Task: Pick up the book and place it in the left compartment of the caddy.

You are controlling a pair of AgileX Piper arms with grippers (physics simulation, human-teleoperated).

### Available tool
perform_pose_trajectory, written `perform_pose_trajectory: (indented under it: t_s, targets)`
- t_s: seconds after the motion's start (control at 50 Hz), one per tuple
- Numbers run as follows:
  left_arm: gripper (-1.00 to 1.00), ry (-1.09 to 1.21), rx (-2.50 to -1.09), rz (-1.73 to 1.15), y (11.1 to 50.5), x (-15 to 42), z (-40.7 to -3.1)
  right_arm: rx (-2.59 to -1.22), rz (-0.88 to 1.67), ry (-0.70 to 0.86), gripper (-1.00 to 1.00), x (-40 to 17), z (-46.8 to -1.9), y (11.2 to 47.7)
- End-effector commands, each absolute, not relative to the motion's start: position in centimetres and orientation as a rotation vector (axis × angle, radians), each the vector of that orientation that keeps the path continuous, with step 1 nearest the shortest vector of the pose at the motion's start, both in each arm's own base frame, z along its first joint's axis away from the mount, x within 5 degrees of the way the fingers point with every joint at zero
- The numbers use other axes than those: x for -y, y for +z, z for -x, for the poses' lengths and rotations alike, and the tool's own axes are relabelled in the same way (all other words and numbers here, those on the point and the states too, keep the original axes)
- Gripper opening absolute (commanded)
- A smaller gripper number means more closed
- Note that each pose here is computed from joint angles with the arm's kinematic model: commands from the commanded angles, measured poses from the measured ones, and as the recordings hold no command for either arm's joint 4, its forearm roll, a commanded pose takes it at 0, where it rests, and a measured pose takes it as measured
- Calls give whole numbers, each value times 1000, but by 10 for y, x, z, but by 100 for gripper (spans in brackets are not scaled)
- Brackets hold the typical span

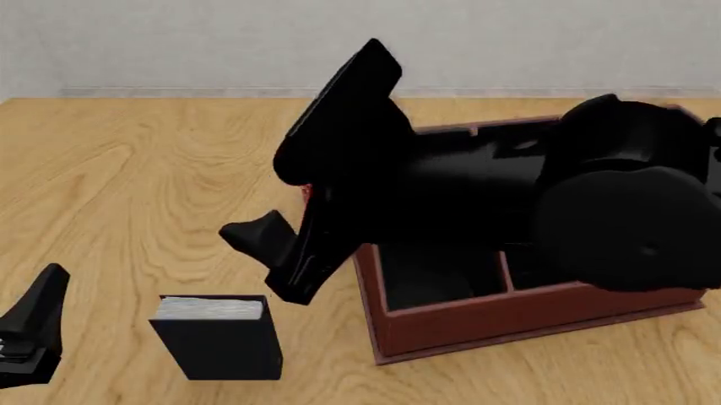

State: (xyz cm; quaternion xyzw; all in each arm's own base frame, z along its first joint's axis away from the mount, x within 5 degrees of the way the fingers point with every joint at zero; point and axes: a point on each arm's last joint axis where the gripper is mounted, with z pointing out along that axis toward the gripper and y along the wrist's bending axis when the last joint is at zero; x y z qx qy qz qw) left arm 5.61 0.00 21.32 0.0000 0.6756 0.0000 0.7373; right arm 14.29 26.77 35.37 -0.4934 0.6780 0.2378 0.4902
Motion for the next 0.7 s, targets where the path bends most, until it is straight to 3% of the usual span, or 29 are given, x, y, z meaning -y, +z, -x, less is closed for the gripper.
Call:
perform_pose_trajectory:
  t_s: [0.02, 0.7]
  targets:
    - [100, 0, -1484, 0, 213, 0, -56, -1656, 1240, 600, 100, -282, -137, 346]
    - [100, 0, -1484, 0, 213, 0, -56, -1683, 1265, 614, 100, -303, -138, 314]
